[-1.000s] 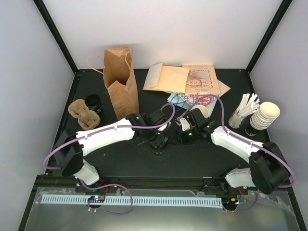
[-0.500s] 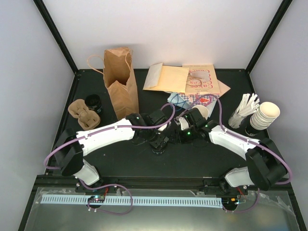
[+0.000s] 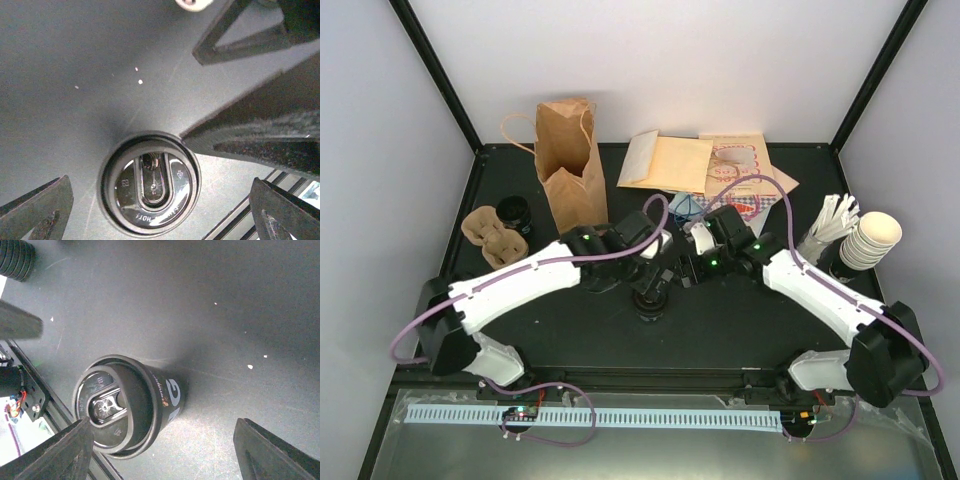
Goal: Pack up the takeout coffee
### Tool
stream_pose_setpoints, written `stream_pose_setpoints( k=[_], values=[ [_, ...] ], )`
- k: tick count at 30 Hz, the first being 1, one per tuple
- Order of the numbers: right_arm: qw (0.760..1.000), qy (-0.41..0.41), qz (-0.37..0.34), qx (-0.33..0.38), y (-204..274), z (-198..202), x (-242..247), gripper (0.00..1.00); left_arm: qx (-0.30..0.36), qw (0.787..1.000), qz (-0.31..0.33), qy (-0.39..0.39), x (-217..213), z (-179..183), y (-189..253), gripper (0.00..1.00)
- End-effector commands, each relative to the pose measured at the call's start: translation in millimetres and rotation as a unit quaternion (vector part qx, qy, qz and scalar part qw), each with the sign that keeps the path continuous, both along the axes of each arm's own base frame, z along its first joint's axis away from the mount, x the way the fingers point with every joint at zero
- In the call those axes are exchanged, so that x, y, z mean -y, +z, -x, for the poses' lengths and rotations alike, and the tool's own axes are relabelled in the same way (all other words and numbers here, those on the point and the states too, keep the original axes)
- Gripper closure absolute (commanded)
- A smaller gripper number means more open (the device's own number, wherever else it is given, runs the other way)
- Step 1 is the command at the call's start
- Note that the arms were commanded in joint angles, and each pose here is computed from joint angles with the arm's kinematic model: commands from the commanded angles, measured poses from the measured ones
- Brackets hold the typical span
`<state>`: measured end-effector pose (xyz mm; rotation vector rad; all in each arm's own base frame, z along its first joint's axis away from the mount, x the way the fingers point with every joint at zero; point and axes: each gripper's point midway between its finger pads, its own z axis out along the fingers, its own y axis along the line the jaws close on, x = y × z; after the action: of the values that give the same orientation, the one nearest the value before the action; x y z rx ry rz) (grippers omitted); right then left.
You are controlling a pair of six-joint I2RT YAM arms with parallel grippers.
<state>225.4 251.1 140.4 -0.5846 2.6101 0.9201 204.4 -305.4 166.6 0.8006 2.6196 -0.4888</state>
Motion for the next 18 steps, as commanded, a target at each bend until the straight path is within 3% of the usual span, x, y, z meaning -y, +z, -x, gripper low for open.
stream_pose_setpoints(
  k=[1,5,11,18],
  values=[
    [0.997,0.025,0.066,0.043,14.4,8.5,6.3,0.2,0.054,0.997,0.039,0.038,-25.7,-11.8,60.9,0.01],
    [0.989,0.044,0.126,0.065,18.2,22.4,-4.9,0.14,0.115,0.987,0.049,0.097,-79.4,-31.6,102.9,0.01],
    [0.976,0.058,0.195,0.078,8.0,35.5,-24.4,0.06,0.188,0.955,0.056,0.225,-181.3,-64.1,150.1,0.01],
    [0.963,0.074,0.246,0.076,-12.2,42.2,-47.1,0.06,0.203,0.928,0.041,0.31,-241.2,-74.5,157.8,0.01]
  ],
)
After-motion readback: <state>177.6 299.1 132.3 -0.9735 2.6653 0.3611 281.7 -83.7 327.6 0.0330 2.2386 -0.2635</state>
